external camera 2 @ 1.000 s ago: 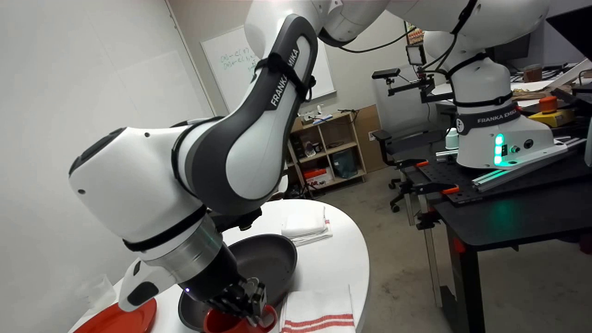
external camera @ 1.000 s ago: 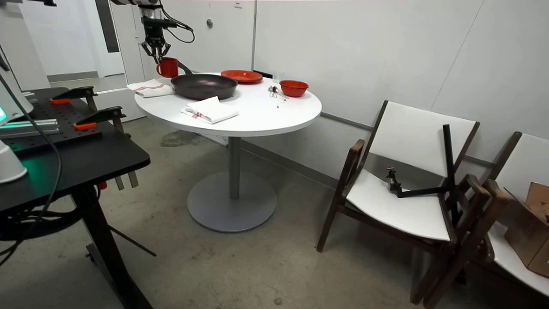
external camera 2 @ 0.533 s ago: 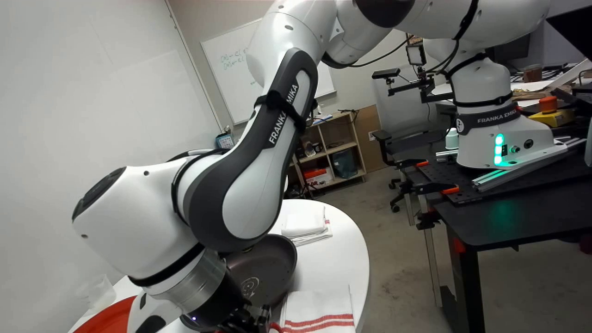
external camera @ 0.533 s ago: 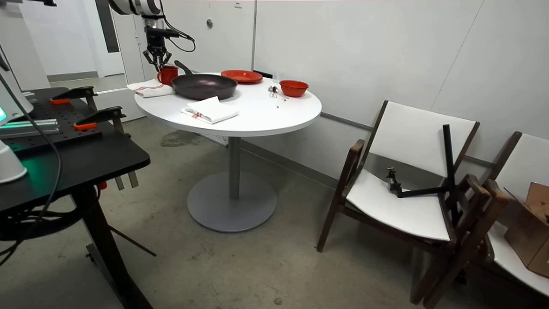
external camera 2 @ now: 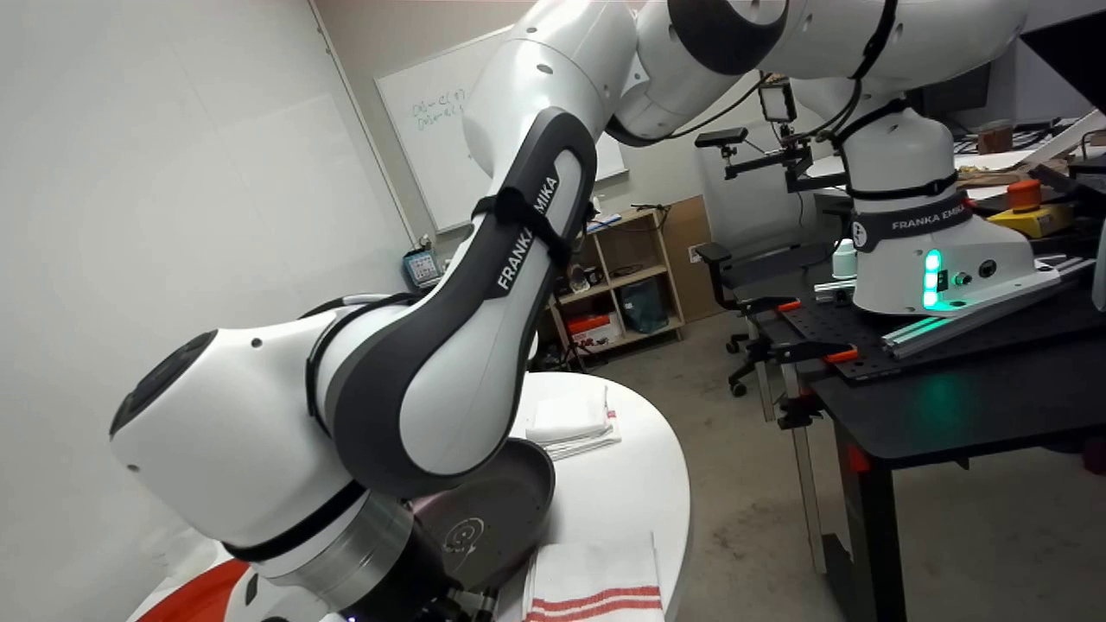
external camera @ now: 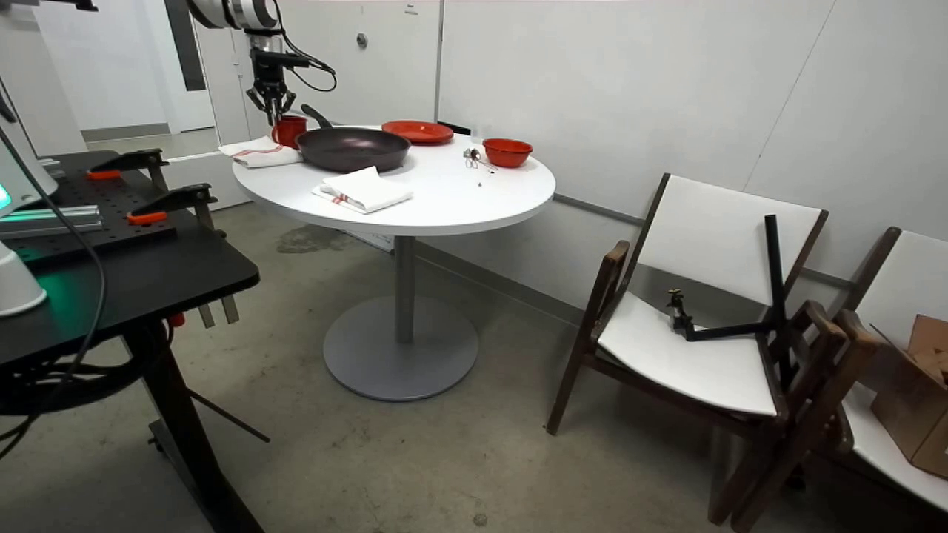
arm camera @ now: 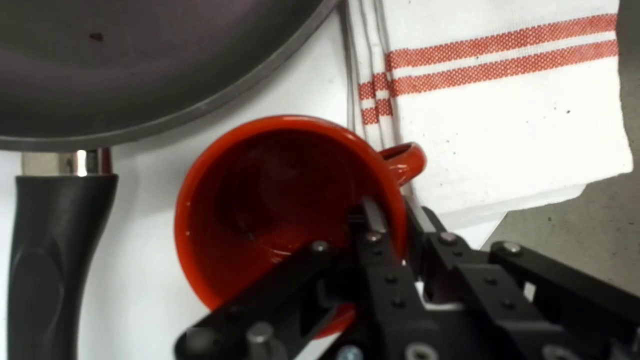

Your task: Move the cup to the left

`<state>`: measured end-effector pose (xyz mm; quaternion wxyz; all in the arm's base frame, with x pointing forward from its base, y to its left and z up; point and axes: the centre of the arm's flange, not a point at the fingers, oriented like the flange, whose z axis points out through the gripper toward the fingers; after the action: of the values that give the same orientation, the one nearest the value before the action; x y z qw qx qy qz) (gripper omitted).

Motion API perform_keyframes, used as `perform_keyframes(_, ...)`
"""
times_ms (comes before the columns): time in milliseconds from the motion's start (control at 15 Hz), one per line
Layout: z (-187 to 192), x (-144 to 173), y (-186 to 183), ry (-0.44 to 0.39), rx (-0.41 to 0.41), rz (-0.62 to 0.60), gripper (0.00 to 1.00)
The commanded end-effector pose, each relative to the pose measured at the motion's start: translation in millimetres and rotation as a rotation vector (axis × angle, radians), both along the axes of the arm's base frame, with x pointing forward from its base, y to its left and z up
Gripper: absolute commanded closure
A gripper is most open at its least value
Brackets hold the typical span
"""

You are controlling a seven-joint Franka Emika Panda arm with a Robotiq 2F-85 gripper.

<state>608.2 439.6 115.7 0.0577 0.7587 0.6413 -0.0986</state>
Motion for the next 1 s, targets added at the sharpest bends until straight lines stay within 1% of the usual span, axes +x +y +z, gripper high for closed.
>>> perform_keyframes(0, 0, 15, 18, 0.016, 0.007, 0.015, 0.51)
perform_keyframes(267, 1, 13, 21, 0.008, 0.016, 0.017, 0.23)
perform_keyframes(467, 11, 11, 20, -0.012, 0.034, 0.013, 0.01)
perform_keyframes(667, 28, 9, 12, -0.036, 0.059, -0.011, 0.00)
perform_keyframes(933, 55, 7, -5, -0.090, 0.089, -0.055, 0.00)
